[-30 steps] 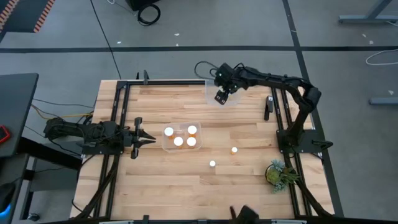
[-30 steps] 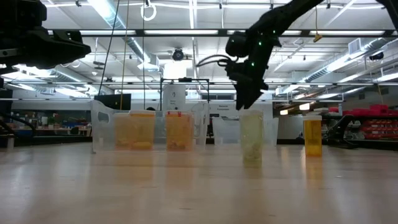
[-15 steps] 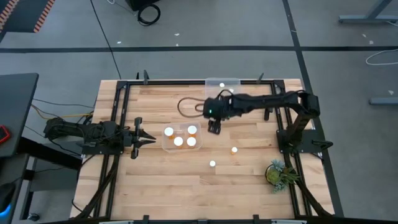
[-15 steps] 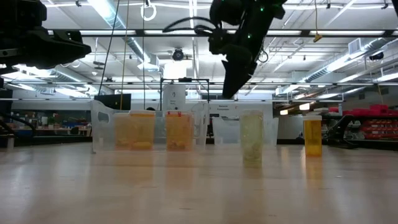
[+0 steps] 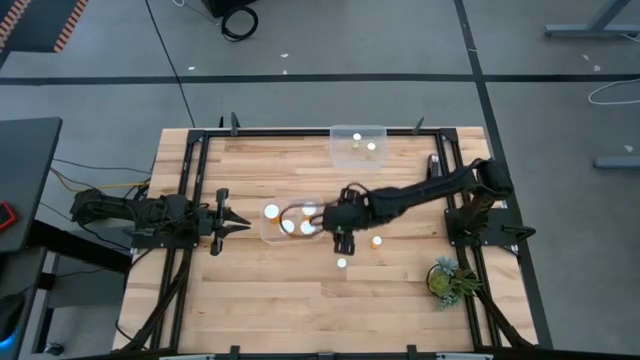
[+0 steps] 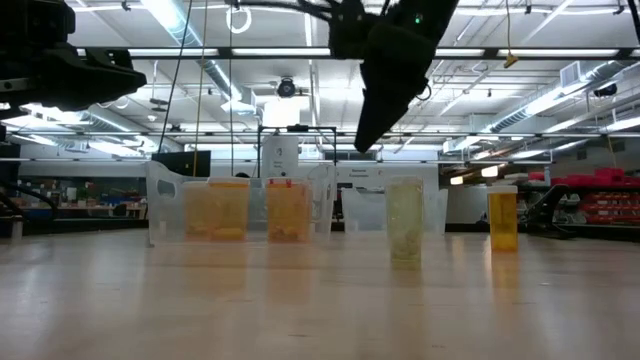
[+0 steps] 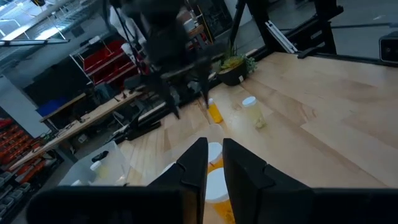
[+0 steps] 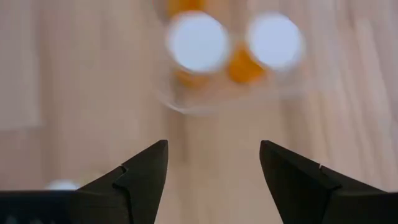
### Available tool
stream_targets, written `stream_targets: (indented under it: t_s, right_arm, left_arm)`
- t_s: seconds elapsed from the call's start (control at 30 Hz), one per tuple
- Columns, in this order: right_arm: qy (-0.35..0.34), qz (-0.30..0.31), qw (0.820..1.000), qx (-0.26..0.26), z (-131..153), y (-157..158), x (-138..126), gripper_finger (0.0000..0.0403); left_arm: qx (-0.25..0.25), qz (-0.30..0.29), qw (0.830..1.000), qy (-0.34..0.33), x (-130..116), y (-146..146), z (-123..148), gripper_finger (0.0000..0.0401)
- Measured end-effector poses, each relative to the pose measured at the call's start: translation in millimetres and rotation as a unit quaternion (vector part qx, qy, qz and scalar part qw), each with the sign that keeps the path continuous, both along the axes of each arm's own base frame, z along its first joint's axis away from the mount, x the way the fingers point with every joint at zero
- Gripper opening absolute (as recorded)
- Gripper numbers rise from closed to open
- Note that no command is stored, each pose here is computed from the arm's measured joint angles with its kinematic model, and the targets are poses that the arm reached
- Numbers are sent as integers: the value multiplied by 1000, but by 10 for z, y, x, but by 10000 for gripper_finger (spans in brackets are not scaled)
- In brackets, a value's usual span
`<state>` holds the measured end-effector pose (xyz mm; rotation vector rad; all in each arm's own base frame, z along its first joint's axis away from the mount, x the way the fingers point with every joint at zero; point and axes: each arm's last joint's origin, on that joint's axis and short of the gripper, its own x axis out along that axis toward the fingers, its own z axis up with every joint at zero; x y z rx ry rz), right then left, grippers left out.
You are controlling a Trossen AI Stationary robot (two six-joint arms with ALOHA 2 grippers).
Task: Pick and place medicine bottles into bin by pill shape (circle, oval)
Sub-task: Put the small yellow pill bottle into the top transparent bin
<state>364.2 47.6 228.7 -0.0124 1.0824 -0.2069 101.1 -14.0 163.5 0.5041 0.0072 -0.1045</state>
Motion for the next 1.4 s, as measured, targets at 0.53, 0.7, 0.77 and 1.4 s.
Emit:
stream_targets:
  t_s: [0.53, 0.7, 0.77, 1.4]
  right_arm:
    - [-5, 70, 997, 17, -348, 622, 99, 260]
    - [12, 63, 998, 29, -439, 692, 87, 260]
    - [23, 55, 998, 31, -463, 689, 73, 260]
    - [60, 55, 996, 46, -537, 809, -9, 234]
  left_arm:
    - [3, 0, 1000, 18, 21, -3, -28, 52]
    - [3, 0, 1000, 22, 26, -4, -36, 59]
    - [4, 0, 1000, 24, 29, -4, -40, 61]
    - [4, 0, 1000, 29, 33, -5, -48, 59]
